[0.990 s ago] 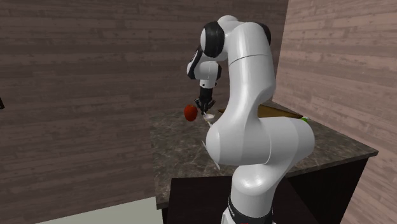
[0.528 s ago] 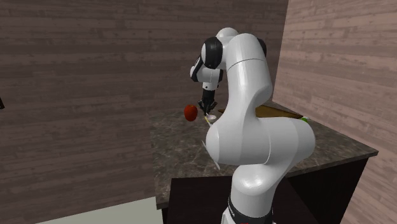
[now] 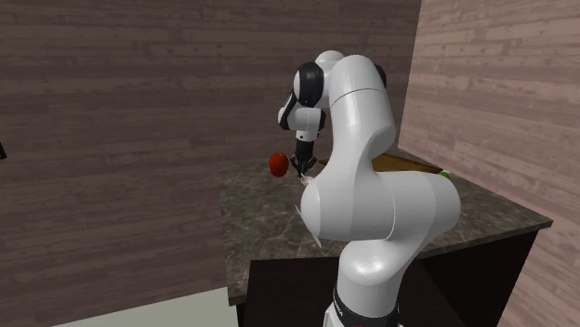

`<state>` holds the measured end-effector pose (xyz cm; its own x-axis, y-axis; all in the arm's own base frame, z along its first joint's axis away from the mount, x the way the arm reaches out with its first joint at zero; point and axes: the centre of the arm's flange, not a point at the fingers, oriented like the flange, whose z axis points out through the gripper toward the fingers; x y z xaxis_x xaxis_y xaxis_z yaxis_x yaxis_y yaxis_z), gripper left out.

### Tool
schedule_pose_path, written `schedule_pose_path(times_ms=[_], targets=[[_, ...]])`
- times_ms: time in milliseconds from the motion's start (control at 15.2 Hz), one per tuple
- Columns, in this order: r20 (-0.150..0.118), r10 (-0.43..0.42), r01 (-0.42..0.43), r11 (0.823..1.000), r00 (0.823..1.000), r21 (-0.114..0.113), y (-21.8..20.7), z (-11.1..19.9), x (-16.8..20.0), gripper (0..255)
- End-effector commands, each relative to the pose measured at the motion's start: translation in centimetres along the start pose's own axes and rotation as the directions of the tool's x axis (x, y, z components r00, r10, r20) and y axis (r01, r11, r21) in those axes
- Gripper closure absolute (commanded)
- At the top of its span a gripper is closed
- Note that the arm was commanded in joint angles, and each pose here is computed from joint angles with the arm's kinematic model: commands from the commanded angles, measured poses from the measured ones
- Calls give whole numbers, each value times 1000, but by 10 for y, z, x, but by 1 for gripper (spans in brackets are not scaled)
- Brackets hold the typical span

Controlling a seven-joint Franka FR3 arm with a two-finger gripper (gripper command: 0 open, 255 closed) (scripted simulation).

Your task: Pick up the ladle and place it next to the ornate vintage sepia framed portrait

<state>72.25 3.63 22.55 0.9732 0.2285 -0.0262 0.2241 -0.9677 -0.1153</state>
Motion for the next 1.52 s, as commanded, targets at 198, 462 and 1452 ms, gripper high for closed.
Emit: schedule_pose_path(times_ms=[198,462,1452], targets=[[0,0,0,1000,1000,0,2,26,1,255],[0,0,0,1000,1000,0,5,47,1,255],[0,0,0,1000,1000,0,5,34,1,0]])
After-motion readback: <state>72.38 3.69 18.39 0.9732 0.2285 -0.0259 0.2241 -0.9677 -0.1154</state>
